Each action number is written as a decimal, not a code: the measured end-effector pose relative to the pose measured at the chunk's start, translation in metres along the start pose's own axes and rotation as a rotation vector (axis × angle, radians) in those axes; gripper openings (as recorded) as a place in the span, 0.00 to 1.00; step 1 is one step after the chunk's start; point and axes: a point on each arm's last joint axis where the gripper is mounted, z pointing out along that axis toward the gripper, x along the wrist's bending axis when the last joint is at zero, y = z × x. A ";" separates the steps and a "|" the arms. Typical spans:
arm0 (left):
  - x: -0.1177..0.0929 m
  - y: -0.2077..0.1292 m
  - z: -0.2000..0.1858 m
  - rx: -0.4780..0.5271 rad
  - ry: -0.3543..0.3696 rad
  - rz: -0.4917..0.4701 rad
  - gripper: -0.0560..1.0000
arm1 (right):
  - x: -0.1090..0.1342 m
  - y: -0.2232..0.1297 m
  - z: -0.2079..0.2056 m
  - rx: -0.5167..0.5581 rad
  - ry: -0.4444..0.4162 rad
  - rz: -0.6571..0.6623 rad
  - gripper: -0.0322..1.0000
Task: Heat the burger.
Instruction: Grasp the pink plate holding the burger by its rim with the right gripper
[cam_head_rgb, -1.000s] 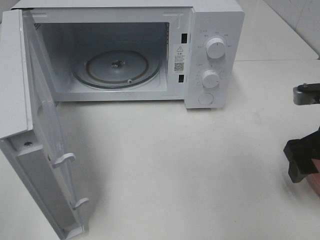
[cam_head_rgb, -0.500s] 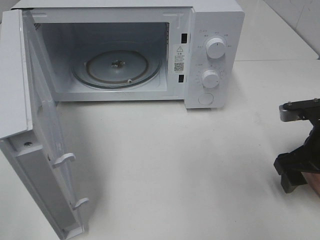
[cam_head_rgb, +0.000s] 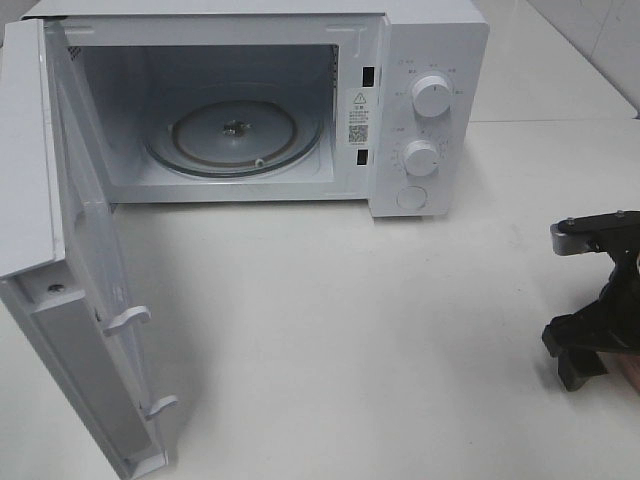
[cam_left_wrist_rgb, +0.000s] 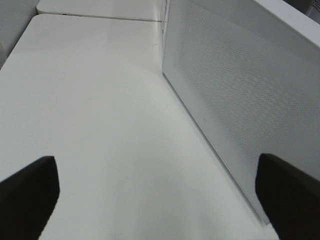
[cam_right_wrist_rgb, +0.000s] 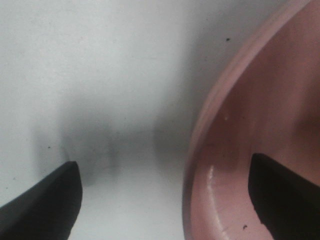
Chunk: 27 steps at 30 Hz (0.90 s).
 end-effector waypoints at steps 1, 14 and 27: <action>0.000 0.000 0.000 0.000 0.000 0.000 0.99 | 0.000 0.000 0.000 0.000 0.000 0.000 0.88; 0.000 0.000 0.000 0.000 0.000 0.000 0.99 | -0.002 0.002 0.000 -0.024 -0.018 -0.044 0.66; 0.000 0.000 0.000 0.000 0.000 0.000 0.99 | -0.004 0.003 0.000 -0.036 -0.041 -0.069 0.14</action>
